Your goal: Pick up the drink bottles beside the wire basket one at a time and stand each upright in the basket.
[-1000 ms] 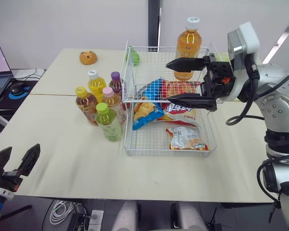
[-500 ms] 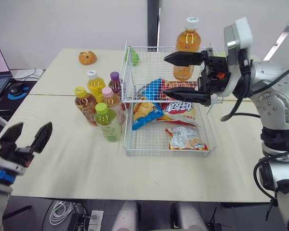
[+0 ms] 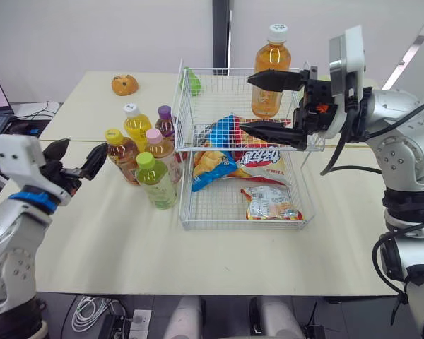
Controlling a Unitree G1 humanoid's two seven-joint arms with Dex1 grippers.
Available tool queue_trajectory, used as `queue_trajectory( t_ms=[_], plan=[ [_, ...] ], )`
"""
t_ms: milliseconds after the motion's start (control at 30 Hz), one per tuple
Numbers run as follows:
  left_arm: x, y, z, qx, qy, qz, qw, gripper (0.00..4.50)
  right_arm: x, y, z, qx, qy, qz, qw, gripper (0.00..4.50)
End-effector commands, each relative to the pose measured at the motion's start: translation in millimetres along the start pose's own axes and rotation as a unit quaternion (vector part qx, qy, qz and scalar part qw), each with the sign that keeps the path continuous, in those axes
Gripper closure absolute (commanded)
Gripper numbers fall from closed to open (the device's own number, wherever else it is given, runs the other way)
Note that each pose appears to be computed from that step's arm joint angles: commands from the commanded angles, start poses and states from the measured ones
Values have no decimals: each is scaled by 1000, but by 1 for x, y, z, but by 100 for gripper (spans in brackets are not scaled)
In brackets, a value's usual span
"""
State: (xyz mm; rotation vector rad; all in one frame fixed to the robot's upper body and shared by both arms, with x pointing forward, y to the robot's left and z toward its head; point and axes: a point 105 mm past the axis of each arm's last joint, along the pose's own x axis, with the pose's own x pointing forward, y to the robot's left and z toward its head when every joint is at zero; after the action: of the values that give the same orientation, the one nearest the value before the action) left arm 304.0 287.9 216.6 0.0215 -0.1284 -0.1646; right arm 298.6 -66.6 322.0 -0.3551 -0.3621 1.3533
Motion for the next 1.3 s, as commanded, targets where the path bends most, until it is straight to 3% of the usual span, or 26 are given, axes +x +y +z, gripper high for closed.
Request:
queue_trajectory(
  t_ms=[33, 867, 1000, 1200, 1300],
  plan=[
    [12, -1, 9, 25, -13, -8, 1000, 5, -7, -1, 14, -25, -11, -14, 1000, 0],
    [55, -3, -1, 55, 4, -32, 998, 5, -13, 1, 16, -28, -2, -40, 999, 0],
    [57, -4, 3, 52, -12, -37, 998, 91, -13, 1, 16, -28, -2, -41, 999, 0],
    [59, -4, 1, 50, -7, -40, 998, 295, -13, 1, 16, -27, -3, -41, 999, 0],
    [59, -3, 0, 50, -5, -39, 998, 313, -13, 0, 16, -28, -3, -43, 999, 0]
  ],
)
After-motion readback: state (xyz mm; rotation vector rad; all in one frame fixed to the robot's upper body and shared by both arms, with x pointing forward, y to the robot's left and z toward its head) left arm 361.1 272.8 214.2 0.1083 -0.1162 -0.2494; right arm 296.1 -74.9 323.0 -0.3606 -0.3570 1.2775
